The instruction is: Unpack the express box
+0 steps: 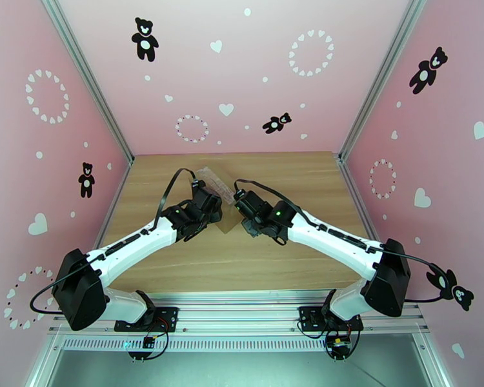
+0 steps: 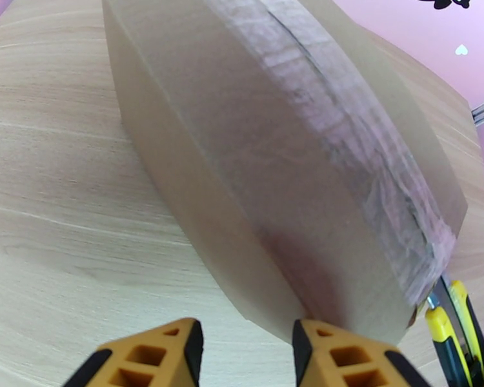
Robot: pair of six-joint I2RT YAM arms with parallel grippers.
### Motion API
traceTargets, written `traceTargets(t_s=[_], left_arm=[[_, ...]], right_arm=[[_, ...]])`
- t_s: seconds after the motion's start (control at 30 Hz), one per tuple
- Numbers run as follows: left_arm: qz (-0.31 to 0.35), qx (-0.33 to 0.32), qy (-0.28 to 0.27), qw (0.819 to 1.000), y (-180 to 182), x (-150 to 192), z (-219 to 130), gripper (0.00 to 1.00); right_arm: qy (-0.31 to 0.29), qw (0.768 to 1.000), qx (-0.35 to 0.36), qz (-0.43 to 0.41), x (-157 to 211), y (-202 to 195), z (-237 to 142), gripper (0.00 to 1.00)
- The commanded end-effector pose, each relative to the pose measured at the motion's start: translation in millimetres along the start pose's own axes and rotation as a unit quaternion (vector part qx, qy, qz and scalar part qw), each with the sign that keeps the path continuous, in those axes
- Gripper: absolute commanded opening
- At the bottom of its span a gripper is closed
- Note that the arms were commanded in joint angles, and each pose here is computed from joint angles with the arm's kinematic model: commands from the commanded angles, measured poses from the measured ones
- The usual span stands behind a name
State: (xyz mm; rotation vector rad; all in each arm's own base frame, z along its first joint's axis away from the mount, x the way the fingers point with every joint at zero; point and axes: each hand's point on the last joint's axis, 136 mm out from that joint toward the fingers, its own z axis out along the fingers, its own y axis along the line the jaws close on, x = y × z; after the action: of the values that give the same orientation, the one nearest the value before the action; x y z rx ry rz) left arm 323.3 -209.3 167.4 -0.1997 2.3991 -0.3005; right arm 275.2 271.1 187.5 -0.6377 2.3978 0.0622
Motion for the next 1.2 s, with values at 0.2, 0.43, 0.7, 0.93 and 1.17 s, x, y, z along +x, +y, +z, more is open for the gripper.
traceTargets(t_s=[0.2,0.43,0.7,0.93,1.17], left_arm=[[-0.014,0.050,-0.001,0.999,-25.0,-5.9,-2.9,0.45],[-0.021,0.054,0.002,0.998,-24.5,-2.5,-2.3,0.45],[-0.019,0.045,0.005,0.999,-18.5,0.7,-3.4,0.45],[-0.007,0.027,0.004,1.000,-4.7,4.3,-11.8,0.45],[0.013,0.000,0.020,1.000,10.7,16.9,-9.0,0.45]], right_arm=[[-0.032,0.998,-0.045,0.000,-17.3,22.9,-15.2,0.00],[-0.029,0.999,-0.042,-0.005,-17.0,27.9,-15.6,0.00],[-0.019,1.000,-0.022,0.001,-15.0,24.9,-11.8,0.00],[-0.011,1.000,-0.007,0.004,-11.1,20.1,-9.7,0.00],[-0.009,1.000,-0.002,0.007,-10.1,18.8,-8.6,0.00]])
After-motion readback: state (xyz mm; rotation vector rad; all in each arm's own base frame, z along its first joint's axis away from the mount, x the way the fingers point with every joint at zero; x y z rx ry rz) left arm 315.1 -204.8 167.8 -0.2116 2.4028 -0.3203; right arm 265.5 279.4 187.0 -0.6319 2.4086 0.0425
